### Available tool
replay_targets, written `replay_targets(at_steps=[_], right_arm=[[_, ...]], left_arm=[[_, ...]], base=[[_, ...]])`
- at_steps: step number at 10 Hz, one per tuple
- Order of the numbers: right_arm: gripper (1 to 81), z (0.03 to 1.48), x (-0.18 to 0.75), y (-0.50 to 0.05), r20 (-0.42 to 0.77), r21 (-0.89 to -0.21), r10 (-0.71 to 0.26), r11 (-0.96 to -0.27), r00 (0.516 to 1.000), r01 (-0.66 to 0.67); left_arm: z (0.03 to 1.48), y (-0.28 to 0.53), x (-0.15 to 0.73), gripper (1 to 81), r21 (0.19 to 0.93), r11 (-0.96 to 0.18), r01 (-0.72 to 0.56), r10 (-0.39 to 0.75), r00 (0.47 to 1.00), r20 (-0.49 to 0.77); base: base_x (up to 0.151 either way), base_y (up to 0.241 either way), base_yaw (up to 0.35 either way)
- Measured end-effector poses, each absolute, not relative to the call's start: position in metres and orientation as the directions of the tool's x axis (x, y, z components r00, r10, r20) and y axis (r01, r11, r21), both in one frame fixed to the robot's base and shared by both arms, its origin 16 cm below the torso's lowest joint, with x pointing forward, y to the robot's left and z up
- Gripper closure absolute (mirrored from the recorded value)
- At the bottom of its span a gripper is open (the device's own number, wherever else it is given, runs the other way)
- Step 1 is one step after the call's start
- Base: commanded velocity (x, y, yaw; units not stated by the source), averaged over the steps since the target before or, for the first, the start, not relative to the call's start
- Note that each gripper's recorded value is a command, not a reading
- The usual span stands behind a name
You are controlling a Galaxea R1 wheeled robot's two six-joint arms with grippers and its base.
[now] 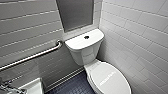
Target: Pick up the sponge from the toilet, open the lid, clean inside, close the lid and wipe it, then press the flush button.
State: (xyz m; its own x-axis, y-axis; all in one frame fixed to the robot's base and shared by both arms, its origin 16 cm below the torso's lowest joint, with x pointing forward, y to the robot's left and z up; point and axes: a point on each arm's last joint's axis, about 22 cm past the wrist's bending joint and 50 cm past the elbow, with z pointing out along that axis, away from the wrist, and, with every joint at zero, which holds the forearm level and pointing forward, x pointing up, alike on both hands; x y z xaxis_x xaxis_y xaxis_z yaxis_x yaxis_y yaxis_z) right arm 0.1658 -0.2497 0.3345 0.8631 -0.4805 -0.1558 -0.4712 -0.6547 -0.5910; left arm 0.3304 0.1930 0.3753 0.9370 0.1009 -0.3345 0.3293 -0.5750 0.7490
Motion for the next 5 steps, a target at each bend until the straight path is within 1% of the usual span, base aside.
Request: replay_targets(at_steps=[1, 3, 5], right_arm=[[81.1, 0.343, 0.181, -0.25, -0.147, -0.607, -0.498, -0.637, 0.855, -0.475], [81.1, 0.364, 0.226, -0.238, -0.128, -0.664, -0.518, -0.589, 0.846, -0.461], [81.1, 0.376, 0.28, -0.25, -0.057, -0.7, -0.527, -0.585, 0.848, -0.411]], left_arm=[[0.371, 0.201, 0.298, 1.0, 0.731, -0.592, 0.338, 0.106, 0.932, -0.345], [0.365, 0.206, 0.25, 1.0, 0.716, -0.613, 0.334, 0.099, 0.932, -0.349], [0.359, 0.207, 0.211, 1.0, 0.711, -0.632, 0.307, 0.072, 0.938, -0.34]], base=[[0.0, 0.0, 0.0], [0.0, 0.0, 0.0], [0.0, 0.0, 0.0]])
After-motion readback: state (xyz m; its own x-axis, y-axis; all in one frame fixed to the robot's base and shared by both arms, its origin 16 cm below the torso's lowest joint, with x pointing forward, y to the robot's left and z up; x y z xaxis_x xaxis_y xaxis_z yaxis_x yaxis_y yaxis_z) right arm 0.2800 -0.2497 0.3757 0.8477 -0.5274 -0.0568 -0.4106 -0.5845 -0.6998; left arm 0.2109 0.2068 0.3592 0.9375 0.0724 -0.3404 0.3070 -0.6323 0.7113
